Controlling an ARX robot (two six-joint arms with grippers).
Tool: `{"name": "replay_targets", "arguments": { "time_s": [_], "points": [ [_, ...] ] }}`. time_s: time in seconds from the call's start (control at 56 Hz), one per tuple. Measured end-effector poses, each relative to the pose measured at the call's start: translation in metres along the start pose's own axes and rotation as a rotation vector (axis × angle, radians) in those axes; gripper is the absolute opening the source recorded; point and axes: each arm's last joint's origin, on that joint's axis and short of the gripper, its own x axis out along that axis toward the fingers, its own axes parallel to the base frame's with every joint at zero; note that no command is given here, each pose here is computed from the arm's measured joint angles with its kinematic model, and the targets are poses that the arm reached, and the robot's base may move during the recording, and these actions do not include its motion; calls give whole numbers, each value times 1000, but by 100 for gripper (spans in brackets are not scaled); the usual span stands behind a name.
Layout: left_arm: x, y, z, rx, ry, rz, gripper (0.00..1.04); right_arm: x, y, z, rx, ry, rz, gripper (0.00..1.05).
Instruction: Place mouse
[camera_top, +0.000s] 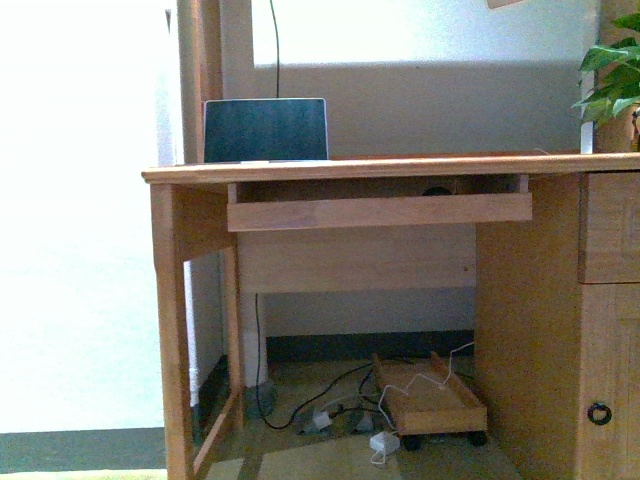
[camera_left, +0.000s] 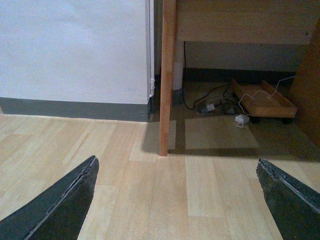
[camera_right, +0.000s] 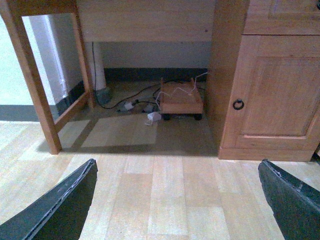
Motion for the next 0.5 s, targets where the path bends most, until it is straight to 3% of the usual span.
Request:
{"name": "replay_targets", "arguments": {
  "time_s": [0.5],
  "points": [
    [0,0,0,0,0,0,97,0,0,0,0,0,0,97]
  ]
}}
